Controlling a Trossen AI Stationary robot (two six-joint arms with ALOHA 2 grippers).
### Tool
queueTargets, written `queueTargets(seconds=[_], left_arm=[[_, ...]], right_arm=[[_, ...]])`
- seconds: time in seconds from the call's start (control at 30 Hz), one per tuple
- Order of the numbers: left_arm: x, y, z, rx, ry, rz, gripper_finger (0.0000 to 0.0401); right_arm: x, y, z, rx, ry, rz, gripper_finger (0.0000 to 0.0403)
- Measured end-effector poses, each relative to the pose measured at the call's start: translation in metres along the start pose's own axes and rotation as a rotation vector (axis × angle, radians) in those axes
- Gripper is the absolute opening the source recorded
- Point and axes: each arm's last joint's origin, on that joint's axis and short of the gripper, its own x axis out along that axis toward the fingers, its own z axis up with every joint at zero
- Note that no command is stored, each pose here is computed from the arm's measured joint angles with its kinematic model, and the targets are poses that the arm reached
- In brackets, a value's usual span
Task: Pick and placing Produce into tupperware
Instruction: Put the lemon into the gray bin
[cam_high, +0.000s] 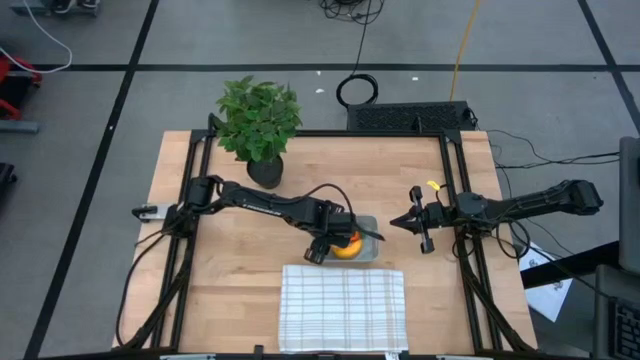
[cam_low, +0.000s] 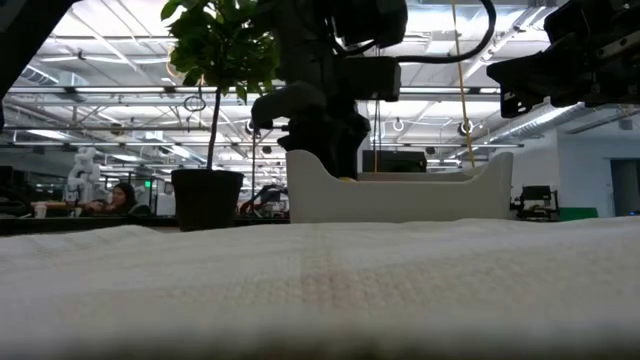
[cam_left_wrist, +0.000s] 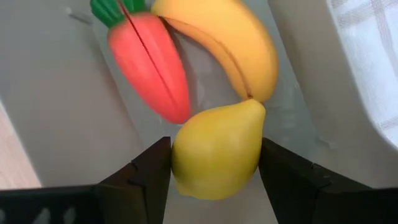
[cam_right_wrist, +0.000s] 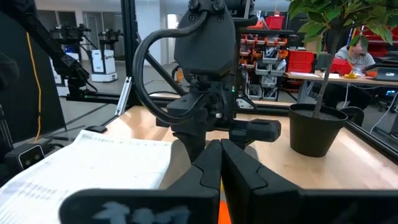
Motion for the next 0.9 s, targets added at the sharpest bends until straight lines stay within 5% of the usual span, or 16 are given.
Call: queueTargets(seconds=[0.9], left_arm=[[0.0002,-0.001,0.0003,0.038,-0.019,-0.05,0.0209]], right_arm=[[0.0,0.0,-0.0004,0.008,0.004,0.0,0.0]])
